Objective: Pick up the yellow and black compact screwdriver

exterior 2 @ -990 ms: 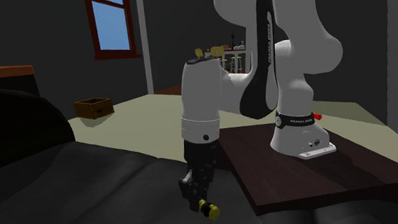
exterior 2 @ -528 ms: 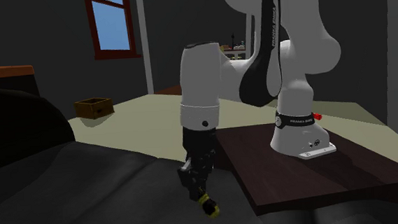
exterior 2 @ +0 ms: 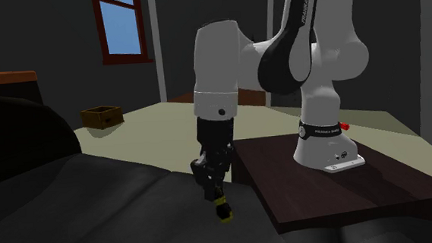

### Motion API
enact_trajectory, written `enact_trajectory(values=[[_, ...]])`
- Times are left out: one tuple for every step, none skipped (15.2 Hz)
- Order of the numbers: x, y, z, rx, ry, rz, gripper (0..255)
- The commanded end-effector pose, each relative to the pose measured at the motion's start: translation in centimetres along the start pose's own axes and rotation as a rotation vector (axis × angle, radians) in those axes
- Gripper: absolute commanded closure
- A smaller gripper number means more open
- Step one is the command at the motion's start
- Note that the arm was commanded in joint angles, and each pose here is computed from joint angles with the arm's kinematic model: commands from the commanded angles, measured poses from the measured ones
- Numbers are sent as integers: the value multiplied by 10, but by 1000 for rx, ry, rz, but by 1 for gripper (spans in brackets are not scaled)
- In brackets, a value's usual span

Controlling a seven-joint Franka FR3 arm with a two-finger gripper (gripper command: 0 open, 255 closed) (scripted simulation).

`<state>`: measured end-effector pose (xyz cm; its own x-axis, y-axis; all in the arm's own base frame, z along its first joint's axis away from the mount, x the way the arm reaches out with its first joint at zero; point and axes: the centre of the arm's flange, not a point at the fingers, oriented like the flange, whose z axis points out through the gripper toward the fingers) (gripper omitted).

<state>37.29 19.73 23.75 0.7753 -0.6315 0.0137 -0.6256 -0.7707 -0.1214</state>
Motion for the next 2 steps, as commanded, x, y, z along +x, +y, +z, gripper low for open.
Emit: enact_trajectory(values=[[0,-1,-6,0,-1,0,255],[0,-1,-6,0,-1,0,255]])
